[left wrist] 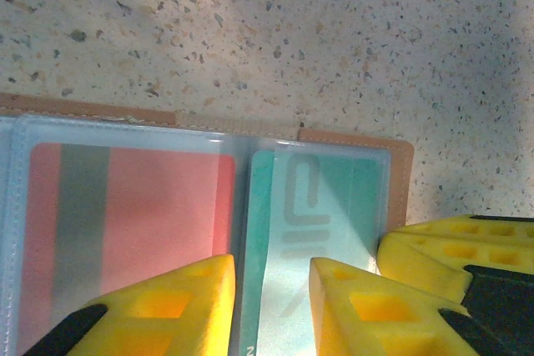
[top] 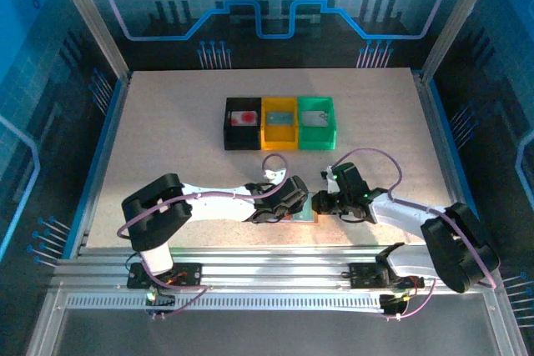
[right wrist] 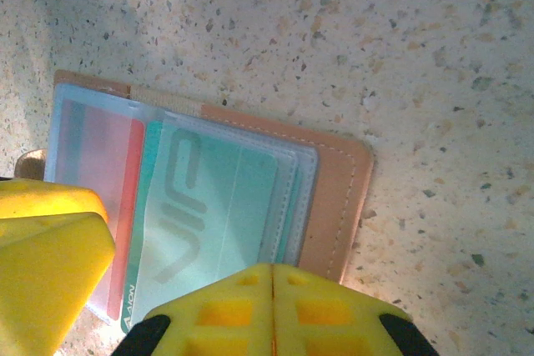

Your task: Take the credit cards out of the card holder

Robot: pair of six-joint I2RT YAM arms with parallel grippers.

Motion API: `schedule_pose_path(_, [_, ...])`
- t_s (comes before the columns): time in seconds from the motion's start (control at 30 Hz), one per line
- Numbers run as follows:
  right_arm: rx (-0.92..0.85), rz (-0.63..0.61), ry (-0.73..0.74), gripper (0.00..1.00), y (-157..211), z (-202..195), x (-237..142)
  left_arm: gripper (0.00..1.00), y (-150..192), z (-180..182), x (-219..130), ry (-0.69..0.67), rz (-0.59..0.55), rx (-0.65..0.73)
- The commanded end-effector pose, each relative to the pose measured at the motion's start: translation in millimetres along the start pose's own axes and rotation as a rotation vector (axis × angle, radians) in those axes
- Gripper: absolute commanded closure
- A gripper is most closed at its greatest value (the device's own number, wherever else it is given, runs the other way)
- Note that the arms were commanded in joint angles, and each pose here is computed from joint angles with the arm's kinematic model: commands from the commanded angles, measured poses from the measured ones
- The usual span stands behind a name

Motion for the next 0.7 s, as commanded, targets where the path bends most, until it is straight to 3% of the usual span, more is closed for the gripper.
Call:
schedule_pose_path(0.0, [-0.018,0.006,-0.014,0.93,3.7,1.1,0.0,0.71,5.8,9.9,5.3,-0.044,0.018,0.023])
schedule_pose_path(0.67, [-0.024,0.018,-0.033,0.93,4.2,3.7,3.8,0.72,7.6,5.9,13.4,-0.033,0.029,0.033])
Point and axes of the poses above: each hand's point on the last joint's axis, 136 mm out from that joint toward the fingers, its own x axis out along the fingers, its own z axis along the line the jaws close on, y = z × x, the point moved 4 cm from there along -x, back along the fingers, and after that the axes turned 13 degrees about x, right-handed, at the moved point
